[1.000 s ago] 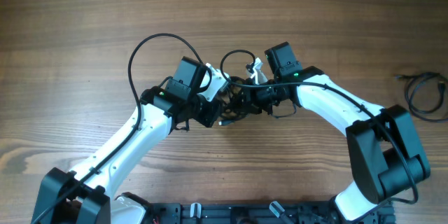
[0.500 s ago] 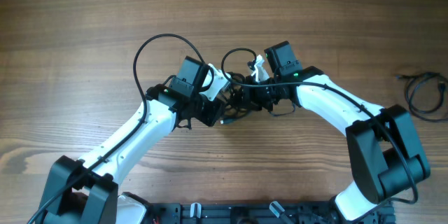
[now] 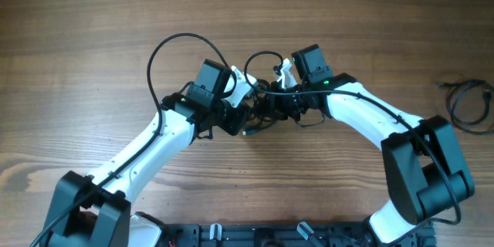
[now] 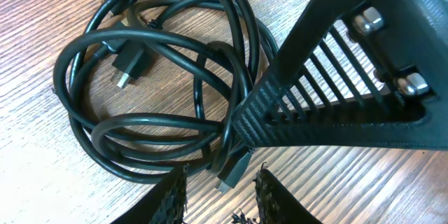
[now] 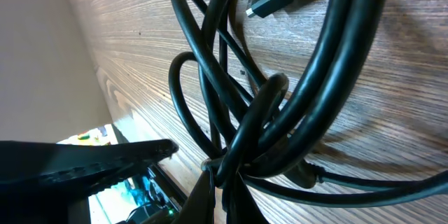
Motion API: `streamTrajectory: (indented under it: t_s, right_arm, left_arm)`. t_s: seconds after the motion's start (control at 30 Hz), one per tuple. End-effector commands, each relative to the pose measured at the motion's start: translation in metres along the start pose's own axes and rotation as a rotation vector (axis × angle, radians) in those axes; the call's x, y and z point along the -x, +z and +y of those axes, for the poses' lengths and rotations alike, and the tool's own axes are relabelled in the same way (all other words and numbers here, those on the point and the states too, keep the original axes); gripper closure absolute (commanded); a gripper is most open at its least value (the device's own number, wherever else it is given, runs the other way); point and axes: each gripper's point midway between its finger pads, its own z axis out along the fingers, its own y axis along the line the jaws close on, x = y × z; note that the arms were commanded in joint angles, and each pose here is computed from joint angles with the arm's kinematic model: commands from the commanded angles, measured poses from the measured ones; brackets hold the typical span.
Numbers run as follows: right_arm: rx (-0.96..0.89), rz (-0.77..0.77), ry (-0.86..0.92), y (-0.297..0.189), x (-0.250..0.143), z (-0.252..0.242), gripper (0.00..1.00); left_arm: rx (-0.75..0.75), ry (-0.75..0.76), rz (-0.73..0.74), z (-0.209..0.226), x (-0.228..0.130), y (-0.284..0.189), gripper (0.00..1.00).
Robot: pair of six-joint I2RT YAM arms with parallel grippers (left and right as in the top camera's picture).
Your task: Untangle cables
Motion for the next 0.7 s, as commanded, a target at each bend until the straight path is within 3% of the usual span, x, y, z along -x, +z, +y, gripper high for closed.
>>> streamTrajectory:
  t_s: [0.0, 0.07, 0.13, 0.33, 0.67]
  right_arm:
    - [-0.021, -0.011, 0.012, 0.004, 0.004, -0.006, 0.96]
    - [-0.021, -0.011, 0.009, 0.004, 0.004, -0.006, 0.96]
    - [-0.021, -0.011, 0.001, 0.004, 0.004, -0.006, 0.96]
    - [-0.014, -0.005, -0.005, 0.004, 0.003, -0.005, 0.96]
    - [-0.093, -0.038, -0.011, 0.003, 0.007, -0.020, 0.96]
  left_arm:
    - [-0.019, 0.002, 0.027, 0.000, -0.006, 0.015, 0.67]
    - [-0.019, 0.001, 0.030, 0.003, -0.006, 0.022, 0.71]
    - [0.011, -0.052, 0.019, 0.010, -0.003, 0.028, 0.81]
    - [0.045, -0.104, -0.001, 0.020, 0.002, 0.032, 0.93]
    - [0.077, -0.218, -0.017, 0.045, 0.001, 0.025, 0.96]
